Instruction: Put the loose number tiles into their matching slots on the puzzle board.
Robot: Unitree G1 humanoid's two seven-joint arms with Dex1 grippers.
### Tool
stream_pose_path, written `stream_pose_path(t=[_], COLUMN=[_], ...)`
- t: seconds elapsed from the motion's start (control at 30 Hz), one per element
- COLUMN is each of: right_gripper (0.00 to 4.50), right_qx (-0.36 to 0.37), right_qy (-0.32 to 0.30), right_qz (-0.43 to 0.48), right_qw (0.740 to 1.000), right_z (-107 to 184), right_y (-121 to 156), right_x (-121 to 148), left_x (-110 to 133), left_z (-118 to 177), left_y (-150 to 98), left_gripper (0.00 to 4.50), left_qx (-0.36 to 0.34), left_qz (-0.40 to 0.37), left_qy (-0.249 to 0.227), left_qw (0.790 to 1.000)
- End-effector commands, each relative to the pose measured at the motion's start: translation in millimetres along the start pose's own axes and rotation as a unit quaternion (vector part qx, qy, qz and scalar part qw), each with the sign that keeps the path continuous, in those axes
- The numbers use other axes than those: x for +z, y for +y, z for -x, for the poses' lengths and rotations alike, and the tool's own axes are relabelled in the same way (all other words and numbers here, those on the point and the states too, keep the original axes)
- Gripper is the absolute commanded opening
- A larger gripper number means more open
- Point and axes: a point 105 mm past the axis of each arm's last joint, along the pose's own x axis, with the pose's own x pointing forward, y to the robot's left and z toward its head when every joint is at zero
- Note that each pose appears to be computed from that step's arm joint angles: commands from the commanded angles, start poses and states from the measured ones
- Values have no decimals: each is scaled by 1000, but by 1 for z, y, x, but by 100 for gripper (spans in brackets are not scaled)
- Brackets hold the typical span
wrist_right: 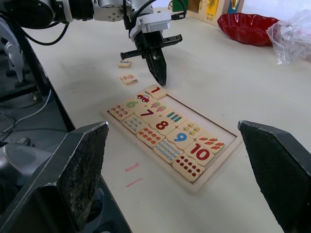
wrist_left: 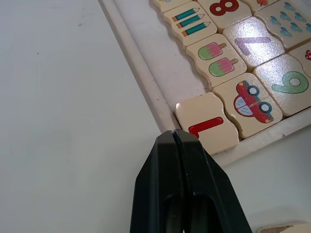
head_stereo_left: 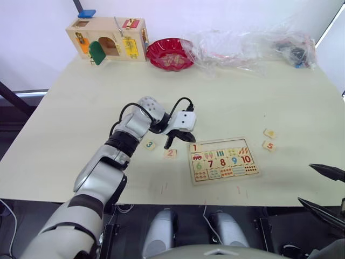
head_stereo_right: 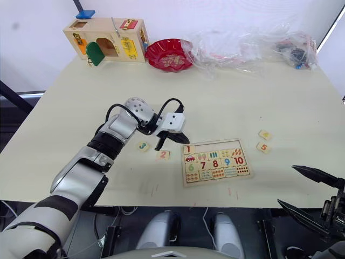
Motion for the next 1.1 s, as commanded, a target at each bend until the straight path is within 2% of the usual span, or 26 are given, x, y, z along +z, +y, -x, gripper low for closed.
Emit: stream_pose_path(t=[0.03, 0.43, 0.53, 0.73, 0.83, 0.93, 1.0, 1.1], right_gripper=[450, 450, 450, 450, 450, 450, 450, 450], right_qx=[2, 4, 4, -19, -55, -106, -126, -149], right_qy=[-8, -8, -9, -24, -31, -61, -75, -92], right_qz=[19, 20, 20, 19, 15, 25, 19, 15], right_qw=[1000, 1000, 1000, 999, 998, 992, 989, 985], right_z=[-1, -1, -2, -7, -18, -38, -51, -68], right_y=[2, 1, 1, -1, -13, -29, -35, -46], right_x=[9, 9, 9, 10, 8, 11, 13, 13], left_x=[7, 9, 7, 12, 14, 14, 14, 4], left_z=[2, 2, 6, 30, 49, 65, 70, 82], left_y=[-1, -5, 1, 7, 5, 3, 2, -4], left_gripper=[3, 3, 3, 3, 3, 3, 3, 3], left_qx=[-1, -8, 18, 82, 143, 216, 242, 310], left_qz=[-21, -24, -14, 33, 85, 151, 183, 251], left_qy=[-5, -7, -6, -74, -128, -178, -191, -218], left_qw=[1000, 1000, 1000, 993, 978, 948, 933, 891])
